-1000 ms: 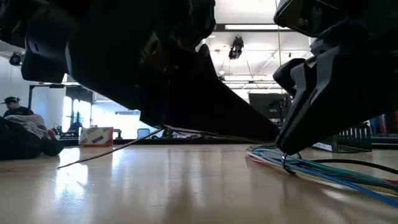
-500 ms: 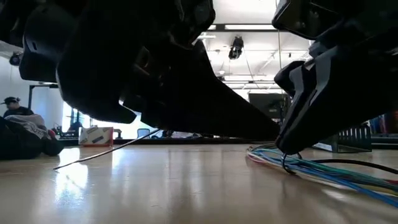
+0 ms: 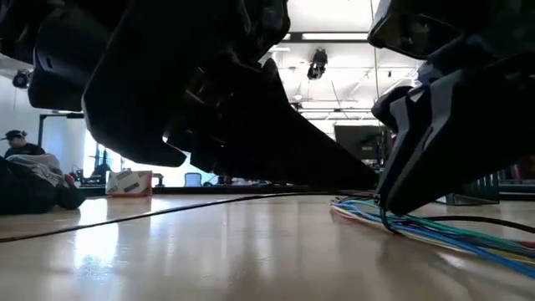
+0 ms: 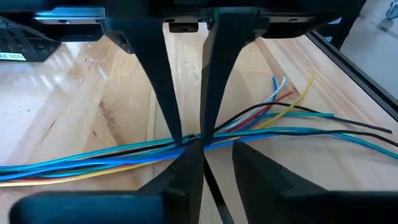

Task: Ziptie cables
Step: Wrap the zip tie around the cable bundle

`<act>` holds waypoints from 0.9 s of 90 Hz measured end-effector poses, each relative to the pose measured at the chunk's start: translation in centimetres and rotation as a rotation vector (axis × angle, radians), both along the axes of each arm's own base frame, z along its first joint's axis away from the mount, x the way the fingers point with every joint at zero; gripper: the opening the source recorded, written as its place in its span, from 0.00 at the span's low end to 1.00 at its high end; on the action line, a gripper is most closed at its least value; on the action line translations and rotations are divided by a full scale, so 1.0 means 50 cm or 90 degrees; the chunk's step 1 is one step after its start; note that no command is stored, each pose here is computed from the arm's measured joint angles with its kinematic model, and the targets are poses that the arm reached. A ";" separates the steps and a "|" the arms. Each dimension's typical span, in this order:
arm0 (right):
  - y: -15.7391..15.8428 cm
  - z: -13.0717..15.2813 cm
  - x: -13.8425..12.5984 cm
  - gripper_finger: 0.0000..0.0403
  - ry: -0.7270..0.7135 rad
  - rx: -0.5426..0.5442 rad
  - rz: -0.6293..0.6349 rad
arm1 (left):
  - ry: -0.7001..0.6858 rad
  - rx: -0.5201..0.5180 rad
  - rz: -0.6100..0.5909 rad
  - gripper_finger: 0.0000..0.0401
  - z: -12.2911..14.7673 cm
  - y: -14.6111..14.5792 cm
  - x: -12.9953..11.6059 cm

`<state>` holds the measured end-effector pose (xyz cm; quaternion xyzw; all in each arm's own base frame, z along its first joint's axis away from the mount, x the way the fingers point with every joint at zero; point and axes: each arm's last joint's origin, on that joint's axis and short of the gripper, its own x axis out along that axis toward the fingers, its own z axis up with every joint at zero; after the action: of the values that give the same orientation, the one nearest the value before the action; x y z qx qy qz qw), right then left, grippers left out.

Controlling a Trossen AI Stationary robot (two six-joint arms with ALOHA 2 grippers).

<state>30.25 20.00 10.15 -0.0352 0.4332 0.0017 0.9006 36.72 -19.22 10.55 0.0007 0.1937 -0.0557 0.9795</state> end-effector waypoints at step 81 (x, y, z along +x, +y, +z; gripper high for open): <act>-0.006 0.005 0.014 0.08 -0.025 -0.022 0.041 | 0.014 -0.007 0.007 0.19 -0.004 0.002 -0.001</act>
<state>30.93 19.69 10.42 -0.0644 0.4144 0.0225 0.9075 36.67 -19.14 10.35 -0.0066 0.2042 -0.0518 0.9775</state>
